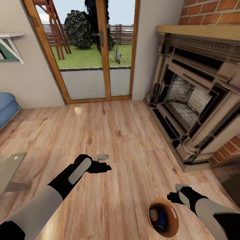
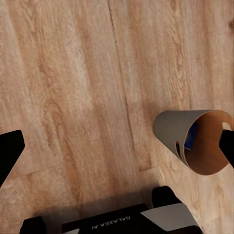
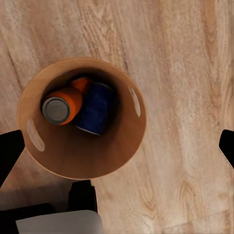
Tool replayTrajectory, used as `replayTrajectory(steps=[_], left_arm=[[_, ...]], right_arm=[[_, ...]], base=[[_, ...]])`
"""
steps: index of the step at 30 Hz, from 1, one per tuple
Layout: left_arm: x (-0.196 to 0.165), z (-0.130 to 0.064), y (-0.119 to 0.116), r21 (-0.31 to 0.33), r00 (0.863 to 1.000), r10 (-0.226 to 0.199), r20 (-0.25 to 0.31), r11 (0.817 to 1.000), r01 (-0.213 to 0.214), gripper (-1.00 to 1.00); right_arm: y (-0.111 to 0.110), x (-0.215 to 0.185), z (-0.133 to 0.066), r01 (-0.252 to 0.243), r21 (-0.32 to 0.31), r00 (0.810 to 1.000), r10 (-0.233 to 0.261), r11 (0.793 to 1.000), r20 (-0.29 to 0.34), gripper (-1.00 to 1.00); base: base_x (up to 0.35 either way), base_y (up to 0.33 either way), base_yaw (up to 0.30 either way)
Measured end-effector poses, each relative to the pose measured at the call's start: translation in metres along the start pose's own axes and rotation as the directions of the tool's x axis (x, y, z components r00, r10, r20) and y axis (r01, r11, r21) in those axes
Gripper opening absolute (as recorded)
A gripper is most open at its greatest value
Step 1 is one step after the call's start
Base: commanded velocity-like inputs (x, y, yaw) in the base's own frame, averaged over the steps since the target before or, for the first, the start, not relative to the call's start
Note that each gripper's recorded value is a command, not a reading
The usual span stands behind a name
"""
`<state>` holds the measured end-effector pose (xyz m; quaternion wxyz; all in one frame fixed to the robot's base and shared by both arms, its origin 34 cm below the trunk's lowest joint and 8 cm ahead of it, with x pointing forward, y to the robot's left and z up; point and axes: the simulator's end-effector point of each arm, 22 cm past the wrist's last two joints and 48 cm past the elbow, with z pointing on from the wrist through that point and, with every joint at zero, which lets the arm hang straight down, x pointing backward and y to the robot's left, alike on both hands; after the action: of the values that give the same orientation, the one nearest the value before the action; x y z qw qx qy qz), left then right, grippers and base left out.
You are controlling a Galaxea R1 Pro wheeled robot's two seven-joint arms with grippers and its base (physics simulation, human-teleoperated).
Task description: Put the three can of soda from the living room inside the tash can in the kitchen.
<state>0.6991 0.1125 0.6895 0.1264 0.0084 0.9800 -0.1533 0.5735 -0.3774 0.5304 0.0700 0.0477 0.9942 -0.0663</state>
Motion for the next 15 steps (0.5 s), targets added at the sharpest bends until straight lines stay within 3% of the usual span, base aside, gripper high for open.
replayTrajectory(steps=[15], left_arm=[[-0.003, -0.019, -0.005, -0.003, 1.000, -0.002, -0.003, 1.000, 0.002, 1.00]], right_arm=[[-0.003, 0.001, -0.020, -0.001, -0.003, 1.000, 0.001, 1.000, -0.002, 1.00]], base=[[0.000, 0.000, 0.000]])
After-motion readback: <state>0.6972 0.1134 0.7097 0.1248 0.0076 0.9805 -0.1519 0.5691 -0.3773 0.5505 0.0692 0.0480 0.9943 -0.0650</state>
